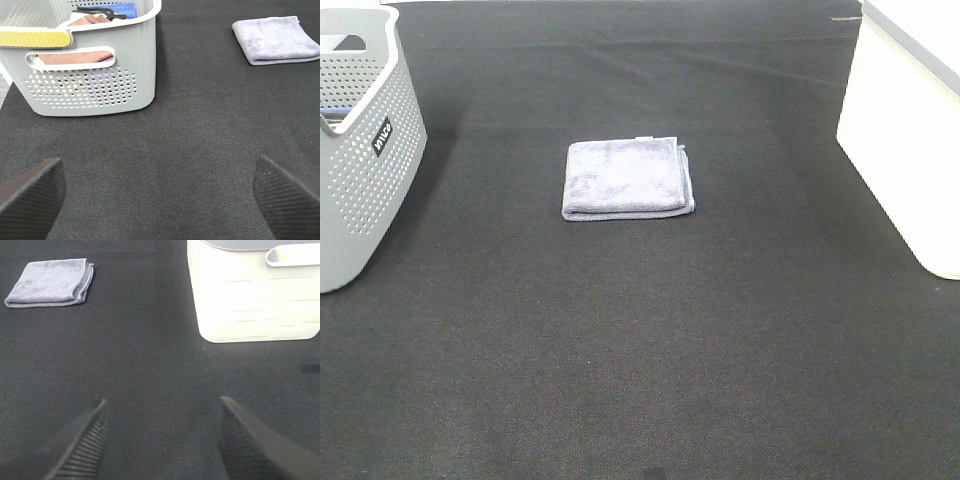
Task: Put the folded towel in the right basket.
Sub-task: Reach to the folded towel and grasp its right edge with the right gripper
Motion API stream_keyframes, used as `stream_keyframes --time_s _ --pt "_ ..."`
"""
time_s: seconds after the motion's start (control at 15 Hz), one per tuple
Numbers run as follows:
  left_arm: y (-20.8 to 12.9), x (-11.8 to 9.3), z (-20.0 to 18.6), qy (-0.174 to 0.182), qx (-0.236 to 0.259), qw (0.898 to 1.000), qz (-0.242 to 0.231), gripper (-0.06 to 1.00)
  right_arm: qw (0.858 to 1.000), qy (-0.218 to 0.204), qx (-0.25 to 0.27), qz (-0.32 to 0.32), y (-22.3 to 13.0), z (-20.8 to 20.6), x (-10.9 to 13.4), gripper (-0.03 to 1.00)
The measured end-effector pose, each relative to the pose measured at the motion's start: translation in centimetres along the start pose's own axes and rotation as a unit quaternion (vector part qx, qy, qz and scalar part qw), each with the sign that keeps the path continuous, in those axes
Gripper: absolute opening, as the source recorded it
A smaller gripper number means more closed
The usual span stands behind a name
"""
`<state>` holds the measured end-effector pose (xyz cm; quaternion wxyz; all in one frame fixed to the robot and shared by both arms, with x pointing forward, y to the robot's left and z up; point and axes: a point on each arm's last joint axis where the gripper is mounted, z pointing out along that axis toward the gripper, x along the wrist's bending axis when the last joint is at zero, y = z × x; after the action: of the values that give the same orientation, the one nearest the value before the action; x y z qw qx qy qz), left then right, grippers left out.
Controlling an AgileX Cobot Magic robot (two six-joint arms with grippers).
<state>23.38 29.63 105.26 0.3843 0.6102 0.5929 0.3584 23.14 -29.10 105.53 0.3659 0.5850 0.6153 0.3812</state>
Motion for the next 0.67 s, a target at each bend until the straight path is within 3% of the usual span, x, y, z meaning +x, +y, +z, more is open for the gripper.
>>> stream_keyframes --time_s 0.67 --pt "0.00 0.00 0.00 0.000 0.000 1.000 0.000 0.97 1.000 0.000 0.000 0.000 0.00 0.00 0.00 0.60"
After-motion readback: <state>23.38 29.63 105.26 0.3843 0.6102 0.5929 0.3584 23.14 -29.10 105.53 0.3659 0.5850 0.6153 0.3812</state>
